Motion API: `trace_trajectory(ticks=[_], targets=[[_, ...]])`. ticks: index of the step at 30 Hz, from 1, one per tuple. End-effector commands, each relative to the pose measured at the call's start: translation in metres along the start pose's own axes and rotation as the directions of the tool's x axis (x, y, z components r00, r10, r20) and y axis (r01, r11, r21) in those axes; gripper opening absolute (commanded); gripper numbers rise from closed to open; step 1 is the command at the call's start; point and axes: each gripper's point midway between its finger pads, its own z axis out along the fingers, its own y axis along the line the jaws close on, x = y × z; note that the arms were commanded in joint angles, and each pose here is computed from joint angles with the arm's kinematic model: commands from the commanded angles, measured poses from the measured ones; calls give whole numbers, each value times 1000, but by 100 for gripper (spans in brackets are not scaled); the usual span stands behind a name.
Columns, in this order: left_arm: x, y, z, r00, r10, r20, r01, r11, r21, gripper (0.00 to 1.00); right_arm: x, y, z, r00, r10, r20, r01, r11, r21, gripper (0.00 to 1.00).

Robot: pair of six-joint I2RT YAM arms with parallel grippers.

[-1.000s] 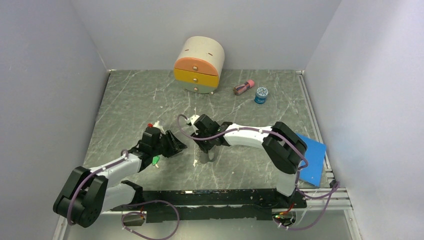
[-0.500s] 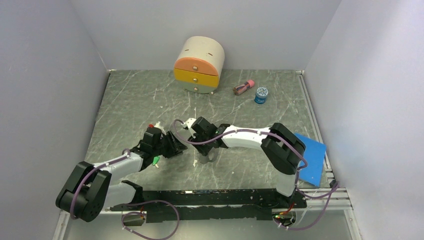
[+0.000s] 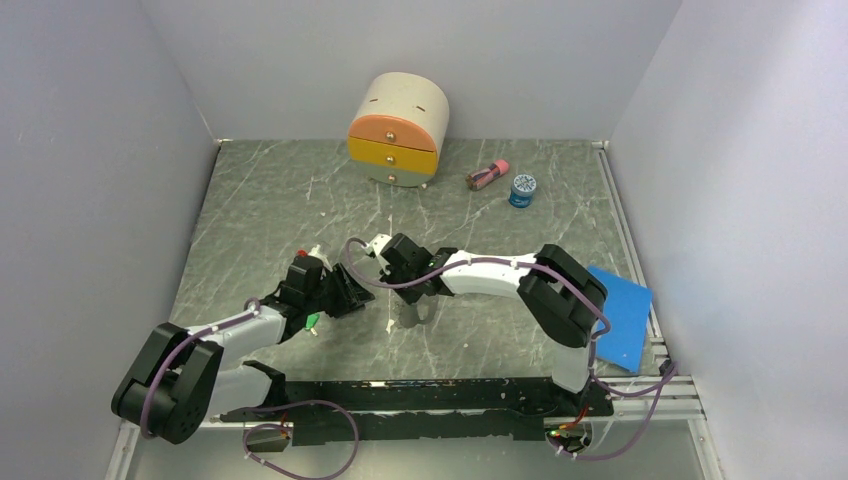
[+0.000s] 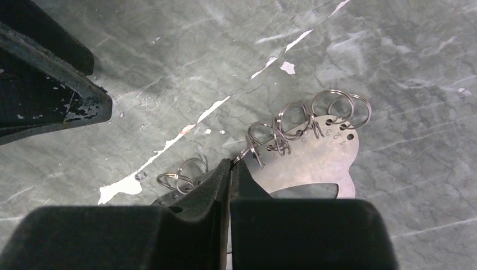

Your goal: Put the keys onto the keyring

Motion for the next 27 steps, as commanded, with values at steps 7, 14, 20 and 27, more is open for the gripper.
trace_trajectory(ticks=[7,14,20,27], targets=[[-8,-10,-4,998,53,22,-54,998,36,47,-27,4,-23,992,6,127,-3,1000,-21,0],[-39,-47,-22,970,219,105,-227,971,77,51,-47,5,-59,962,-3,273,17,999,-48,0],[-65,-81,-48,920,314,233,-347,930,118,54,-60,25,-99,898,8,440,113,962,-248,0],[-85,-111,-76,849,417,324,-475,871,122,63,-81,12,-161,779,170,603,192,851,-489,0]])
